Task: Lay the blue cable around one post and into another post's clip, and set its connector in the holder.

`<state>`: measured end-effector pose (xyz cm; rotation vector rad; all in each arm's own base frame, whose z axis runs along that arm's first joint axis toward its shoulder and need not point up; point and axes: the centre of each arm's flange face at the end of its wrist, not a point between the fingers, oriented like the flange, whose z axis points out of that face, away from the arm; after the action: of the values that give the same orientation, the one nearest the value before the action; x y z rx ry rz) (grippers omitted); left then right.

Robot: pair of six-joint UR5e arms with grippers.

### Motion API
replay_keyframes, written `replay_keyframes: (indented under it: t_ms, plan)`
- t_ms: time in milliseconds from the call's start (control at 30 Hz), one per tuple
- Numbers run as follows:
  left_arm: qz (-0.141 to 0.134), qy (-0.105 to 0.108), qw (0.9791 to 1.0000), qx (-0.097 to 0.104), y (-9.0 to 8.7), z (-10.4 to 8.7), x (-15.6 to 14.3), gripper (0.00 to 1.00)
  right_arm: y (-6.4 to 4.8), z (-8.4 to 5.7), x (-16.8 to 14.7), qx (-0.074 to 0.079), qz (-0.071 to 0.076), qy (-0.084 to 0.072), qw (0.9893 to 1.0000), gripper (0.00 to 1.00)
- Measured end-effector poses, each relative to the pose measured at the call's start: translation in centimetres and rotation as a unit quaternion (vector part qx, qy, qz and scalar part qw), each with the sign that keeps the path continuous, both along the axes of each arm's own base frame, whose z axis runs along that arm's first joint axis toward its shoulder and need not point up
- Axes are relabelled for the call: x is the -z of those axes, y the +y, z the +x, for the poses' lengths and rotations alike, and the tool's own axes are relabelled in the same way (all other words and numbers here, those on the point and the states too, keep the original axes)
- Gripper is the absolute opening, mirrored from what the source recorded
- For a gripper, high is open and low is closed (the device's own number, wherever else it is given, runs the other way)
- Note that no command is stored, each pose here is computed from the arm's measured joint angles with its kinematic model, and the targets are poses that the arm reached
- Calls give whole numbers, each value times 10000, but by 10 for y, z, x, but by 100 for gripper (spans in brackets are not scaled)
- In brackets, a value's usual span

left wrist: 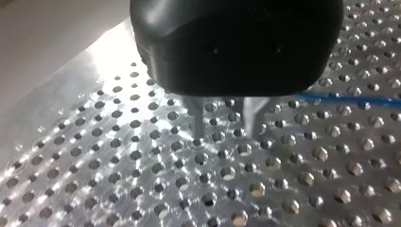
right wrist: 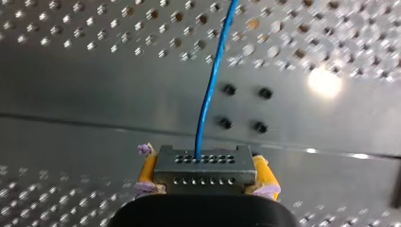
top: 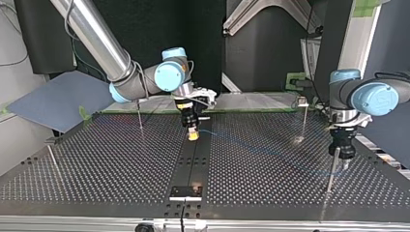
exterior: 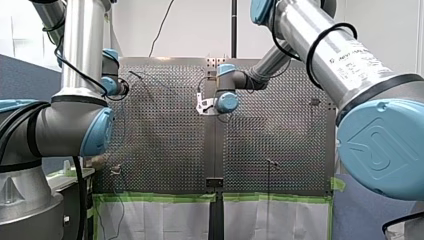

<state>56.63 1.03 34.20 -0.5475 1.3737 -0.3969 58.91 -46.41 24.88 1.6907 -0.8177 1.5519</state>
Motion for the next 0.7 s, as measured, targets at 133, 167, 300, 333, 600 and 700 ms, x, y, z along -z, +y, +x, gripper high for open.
replay_keyframes:
  t_ms: [133, 167, 300, 333, 600, 700]
  plan:
    - [-2, 125, 9998, -164, 2, -3, 3, 99, -5, -11, 13, 167, 35, -46, 9998, 0]
    - [5, 157, 9997, -210, 2, -3, 3, 99, -6, -14, 16, 227, 46, -63, 9997, 0]
    - [19, 210, 9994, -276, 2, -4, 5, 99, -13, -27, 29, 446, 73, -112, 9989, 0]
    - [20, 215, 9994, -277, 1, -5, 5, 99, -14, -31, 32, 500, 77, -119, 9986, 0]
    - [23, 230, 9995, -235, -5, -5, 5, 99, -30, -65, 56, 1048, 102, -191, 9943, 0]
    - [23, 231, 9995, -217, -7, -5, 5, 99, -36, -79, 65, 1260, 115, -226, 9917, 0]
